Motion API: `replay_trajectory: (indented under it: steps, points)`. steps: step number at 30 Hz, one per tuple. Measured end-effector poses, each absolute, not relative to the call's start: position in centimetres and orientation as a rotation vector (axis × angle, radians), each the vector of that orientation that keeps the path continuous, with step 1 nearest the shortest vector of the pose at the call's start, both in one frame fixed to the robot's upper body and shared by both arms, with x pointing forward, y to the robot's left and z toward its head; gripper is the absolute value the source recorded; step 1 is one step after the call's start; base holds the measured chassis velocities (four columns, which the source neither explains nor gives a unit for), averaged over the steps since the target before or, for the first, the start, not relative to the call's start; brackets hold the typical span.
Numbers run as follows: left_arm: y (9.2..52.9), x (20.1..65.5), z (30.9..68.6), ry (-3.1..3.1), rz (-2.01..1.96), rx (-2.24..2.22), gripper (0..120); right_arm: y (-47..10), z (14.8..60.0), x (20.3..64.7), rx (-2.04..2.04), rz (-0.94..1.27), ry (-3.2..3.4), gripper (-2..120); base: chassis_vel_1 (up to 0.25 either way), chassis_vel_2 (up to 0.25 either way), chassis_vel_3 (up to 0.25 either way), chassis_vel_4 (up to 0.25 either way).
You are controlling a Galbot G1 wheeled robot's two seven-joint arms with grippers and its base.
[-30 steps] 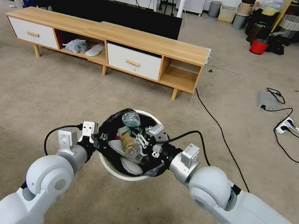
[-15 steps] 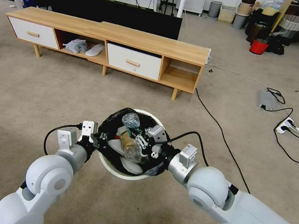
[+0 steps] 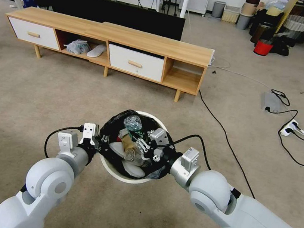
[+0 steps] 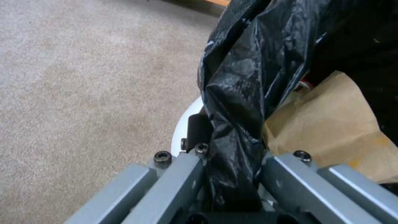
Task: Pick up the trash bin and place the garbage on the floor into it.
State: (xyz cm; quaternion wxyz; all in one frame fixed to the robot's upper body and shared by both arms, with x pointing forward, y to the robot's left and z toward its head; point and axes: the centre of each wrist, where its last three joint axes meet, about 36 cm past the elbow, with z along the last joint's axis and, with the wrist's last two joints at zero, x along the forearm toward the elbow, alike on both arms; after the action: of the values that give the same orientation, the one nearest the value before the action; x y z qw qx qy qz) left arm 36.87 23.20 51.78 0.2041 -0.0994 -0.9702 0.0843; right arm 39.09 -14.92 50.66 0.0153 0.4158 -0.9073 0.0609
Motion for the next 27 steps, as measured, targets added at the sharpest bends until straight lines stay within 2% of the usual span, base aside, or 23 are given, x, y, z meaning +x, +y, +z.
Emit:
replay_trajectory:
  steps: [2,3,5,6,8,27]
  points:
    - [23.19,36.84,51.74,-2.705,0.235,-0.277,0,-14.95,50.63,39.16,1.292,0.189,-2.824,48,0.0,0.0,0.0,0.0]
    - [23.19,36.84,51.74,-2.705,0.235,-0.277,0,-14.95,50.63,39.16,1.292,0.189,-2.824,48,0.0,0.0,0.0,0.0]
    - [23.2,36.81,51.7,-2.703,0.235,-0.277,0,-14.93,50.62,39.2,1.292,0.188,-2.826,59,0.0,0.0,0.0,0.0]
    - [23.2,36.81,51.7,-2.703,0.235,-0.277,0,-14.93,50.62,39.2,1.292,0.188,-2.826,59,0.0,0.0,0.0,0.0]
    - [23.2,36.79,51.67,-2.702,0.234,-0.277,0,-14.91,50.62,39.2,1.293,0.188,-2.827,67,0.0,0.0,0.0,0.0]
    - [23.33,36.89,51.39,-2.696,0.231,-0.258,0,-14.88,50.69,39.05,1.304,0.187,-2.827,72,0.0,0.0,0.0,0.0]
